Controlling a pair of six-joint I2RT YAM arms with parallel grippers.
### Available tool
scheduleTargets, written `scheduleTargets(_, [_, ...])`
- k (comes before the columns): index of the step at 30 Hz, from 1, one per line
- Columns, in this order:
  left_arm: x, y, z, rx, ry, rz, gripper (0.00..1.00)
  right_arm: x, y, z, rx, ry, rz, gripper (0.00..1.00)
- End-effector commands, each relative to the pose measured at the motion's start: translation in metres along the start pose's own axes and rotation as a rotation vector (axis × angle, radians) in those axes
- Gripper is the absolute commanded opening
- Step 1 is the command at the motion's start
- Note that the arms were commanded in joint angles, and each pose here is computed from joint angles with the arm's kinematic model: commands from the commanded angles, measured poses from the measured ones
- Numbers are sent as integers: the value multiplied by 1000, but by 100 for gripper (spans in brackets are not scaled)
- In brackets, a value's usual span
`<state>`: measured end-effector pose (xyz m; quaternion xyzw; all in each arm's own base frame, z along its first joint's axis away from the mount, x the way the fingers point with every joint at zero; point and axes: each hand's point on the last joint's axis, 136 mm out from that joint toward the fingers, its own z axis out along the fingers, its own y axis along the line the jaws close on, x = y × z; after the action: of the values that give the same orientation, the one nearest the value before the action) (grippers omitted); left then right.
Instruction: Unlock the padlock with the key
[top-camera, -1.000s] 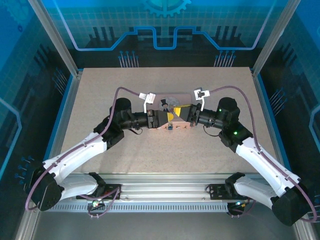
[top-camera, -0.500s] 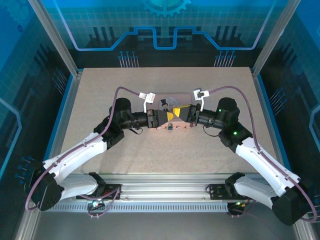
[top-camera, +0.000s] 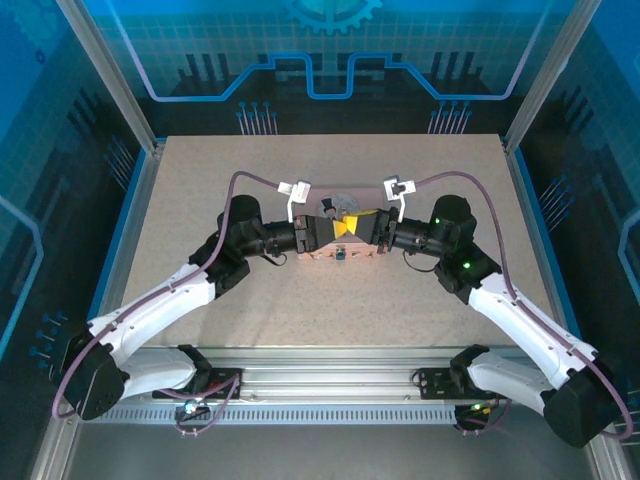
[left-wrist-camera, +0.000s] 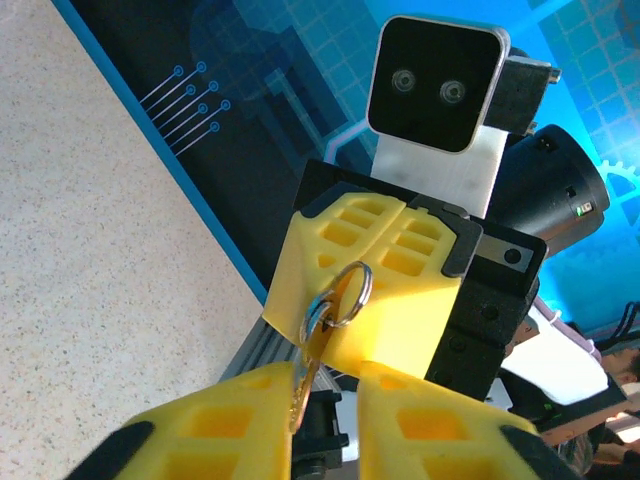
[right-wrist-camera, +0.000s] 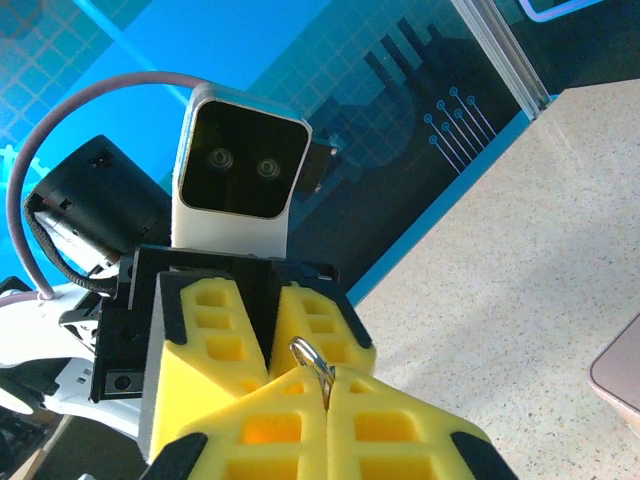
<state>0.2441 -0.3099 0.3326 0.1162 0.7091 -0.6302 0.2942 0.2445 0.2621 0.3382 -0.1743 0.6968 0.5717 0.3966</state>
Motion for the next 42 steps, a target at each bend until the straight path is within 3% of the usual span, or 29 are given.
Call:
scheduleTargets(1, [0, -16, -2, 45, 6, 46, 17, -1, 3, -2, -9, -21, -17, 0])
scheduleTargets(11, [3, -9, -2, 18, 11, 42, 8, 0, 3, -5, -6, -22, -16, 0])
scheduleTargets(14, [3, -8, -4, 5, 8, 44, 20, 0, 2, -6, -5, -22, -16, 0])
scheduleTargets(19, [3, -7, -6, -8, 1, 49, 21, 0, 4, -6, -9, -22, -19, 0])
scheduleTargets(26, [3, -9, -6, 1, 3, 49, 10, 0, 3, -7, -7, -28, -17, 0])
scheduleTargets(29, [3, -10, -6, 5, 5, 52, 0, 0, 3, -7, -9, -29, -19, 0])
scheduleTargets(33, [3, -11, -7, -2, 10, 62, 0, 3, 0, -8, 4, -23, -19, 0])
scheduleTargets(35, [4, -9, -7, -17, 22, 64, 0, 8, -8, -10, 40, -8, -7, 9])
scheduleTargets(39, [8, 1, -9, -108, 68, 63, 0, 15, -31, -22, 165, -2, -7, 40])
scheduleTargets(42, [14, 14, -11, -197, 137, 50, 0, 24, -56, -36, 314, 19, -11, 48])
